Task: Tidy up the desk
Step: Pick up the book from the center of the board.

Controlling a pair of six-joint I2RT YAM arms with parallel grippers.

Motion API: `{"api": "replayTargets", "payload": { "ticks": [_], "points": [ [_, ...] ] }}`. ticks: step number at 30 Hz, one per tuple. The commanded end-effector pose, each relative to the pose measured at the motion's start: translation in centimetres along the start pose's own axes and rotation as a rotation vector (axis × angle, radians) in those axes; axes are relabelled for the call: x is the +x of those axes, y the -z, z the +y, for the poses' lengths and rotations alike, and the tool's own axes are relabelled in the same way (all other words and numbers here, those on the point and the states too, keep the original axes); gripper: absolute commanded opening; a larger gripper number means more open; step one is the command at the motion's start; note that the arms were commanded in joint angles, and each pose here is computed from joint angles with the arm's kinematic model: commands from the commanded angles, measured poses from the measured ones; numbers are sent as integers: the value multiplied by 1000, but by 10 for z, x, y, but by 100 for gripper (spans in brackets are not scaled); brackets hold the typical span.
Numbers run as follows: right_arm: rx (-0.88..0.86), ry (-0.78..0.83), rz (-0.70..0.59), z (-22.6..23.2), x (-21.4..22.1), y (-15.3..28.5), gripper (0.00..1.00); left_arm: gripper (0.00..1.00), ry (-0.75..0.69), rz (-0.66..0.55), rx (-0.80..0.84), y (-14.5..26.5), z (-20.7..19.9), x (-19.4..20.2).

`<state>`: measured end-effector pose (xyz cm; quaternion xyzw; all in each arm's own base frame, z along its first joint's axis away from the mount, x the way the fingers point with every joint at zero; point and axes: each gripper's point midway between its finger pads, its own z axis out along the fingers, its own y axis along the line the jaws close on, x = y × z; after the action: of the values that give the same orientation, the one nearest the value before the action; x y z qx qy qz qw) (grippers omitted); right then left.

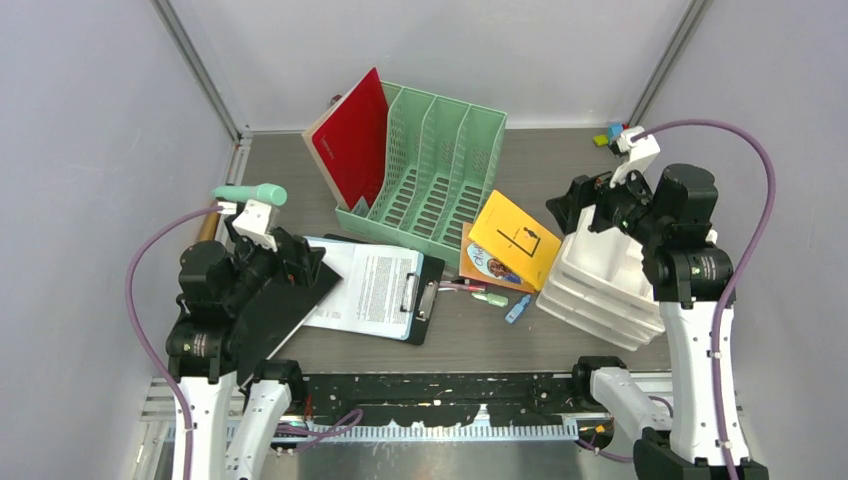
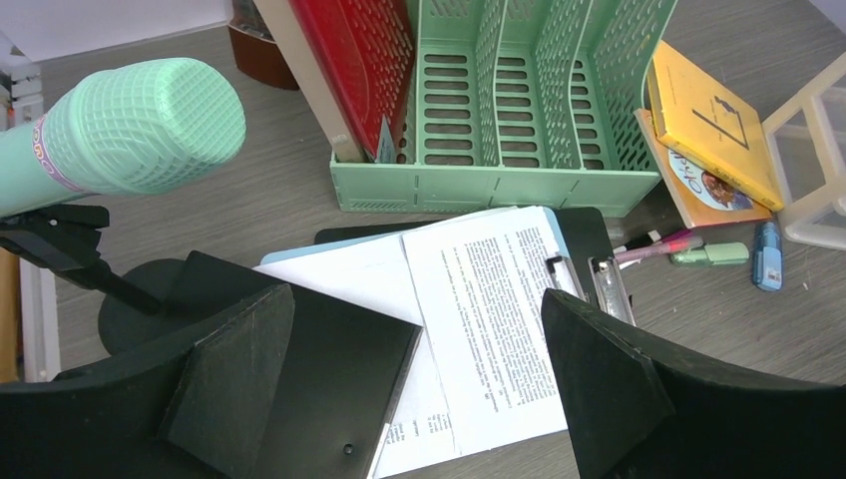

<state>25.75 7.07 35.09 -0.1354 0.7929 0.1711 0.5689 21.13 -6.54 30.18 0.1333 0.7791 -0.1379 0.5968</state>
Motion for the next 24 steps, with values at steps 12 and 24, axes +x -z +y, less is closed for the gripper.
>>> {"api": "replayTargets", "payload": {
  "ticks": [12,24],
  "points": [
    [-6,409,156,40,19,-63,95,99,-27,18,2,-13,6,10],
    [-40,615,358,76,113,-121,88,99,-7,30,17,-21,5,18]
  ]
}}
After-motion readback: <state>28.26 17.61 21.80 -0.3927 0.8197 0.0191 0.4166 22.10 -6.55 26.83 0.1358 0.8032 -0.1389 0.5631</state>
